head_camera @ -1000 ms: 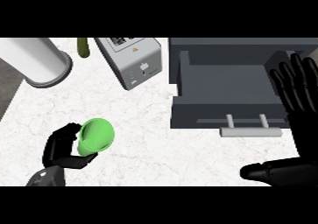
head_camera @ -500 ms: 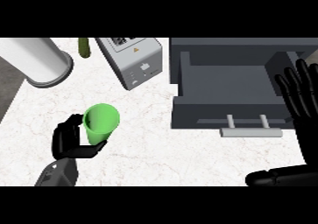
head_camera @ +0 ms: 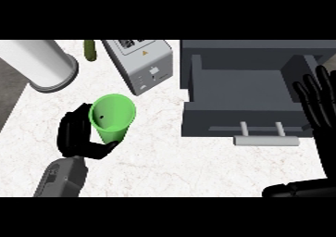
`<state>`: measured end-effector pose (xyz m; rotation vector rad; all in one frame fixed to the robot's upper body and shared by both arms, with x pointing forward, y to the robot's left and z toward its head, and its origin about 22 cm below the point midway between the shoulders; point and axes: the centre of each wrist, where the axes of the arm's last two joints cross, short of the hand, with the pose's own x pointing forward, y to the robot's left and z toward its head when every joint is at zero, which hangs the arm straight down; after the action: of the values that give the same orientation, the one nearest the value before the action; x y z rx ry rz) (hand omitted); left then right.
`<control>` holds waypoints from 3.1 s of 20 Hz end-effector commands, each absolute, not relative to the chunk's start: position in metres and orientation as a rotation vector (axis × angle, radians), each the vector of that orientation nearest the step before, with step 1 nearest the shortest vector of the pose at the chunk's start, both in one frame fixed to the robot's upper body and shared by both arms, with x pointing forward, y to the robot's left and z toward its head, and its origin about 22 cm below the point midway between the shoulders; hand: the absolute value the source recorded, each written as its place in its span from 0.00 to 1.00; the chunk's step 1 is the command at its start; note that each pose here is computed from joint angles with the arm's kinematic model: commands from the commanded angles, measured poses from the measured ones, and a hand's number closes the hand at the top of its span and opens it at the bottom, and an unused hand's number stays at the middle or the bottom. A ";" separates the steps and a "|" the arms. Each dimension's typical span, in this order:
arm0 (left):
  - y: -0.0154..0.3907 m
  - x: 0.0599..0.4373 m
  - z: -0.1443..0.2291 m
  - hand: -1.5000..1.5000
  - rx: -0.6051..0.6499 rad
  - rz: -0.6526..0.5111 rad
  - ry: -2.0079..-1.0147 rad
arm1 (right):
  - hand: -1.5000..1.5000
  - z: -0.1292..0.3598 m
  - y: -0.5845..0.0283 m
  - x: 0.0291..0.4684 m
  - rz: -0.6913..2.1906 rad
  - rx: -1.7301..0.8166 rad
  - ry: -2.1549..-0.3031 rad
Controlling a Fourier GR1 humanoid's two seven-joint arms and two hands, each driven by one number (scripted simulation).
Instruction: Pick up the cup, place it into the drawer and close the drawer
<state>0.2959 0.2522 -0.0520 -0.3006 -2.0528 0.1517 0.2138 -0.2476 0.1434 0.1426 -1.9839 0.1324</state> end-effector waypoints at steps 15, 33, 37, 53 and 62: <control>0.150 0.357 0.119 1.00 -0.371 0.073 -2.110 | 0.00 0.161 -0.245 0.201 0.156 0.127 -1.995; 0.062 0.412 0.199 1.00 -0.287 -0.102 -2.052 | 0.00 0.126 -0.255 0.219 0.135 0.134 -1.984; 0.051 0.412 0.183 1.00 -0.255 -0.102 -2.020 | 0.00 0.132 -0.233 0.211 0.133 0.151 -1.989; 0.020 0.433 0.155 1.00 -0.149 -0.167 -1.929 | 0.00 0.140 -0.254 0.238 0.175 0.178 -1.997; 0.019 0.430 0.130 1.00 -0.039 -0.266 -1.905 | 0.00 0.142 -0.246 0.228 0.181 0.223 -2.001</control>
<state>0.4320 0.0192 0.1395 -0.0876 -1.9094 -0.2464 0.2333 -0.2476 0.1377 0.1940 -2.0033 0.1771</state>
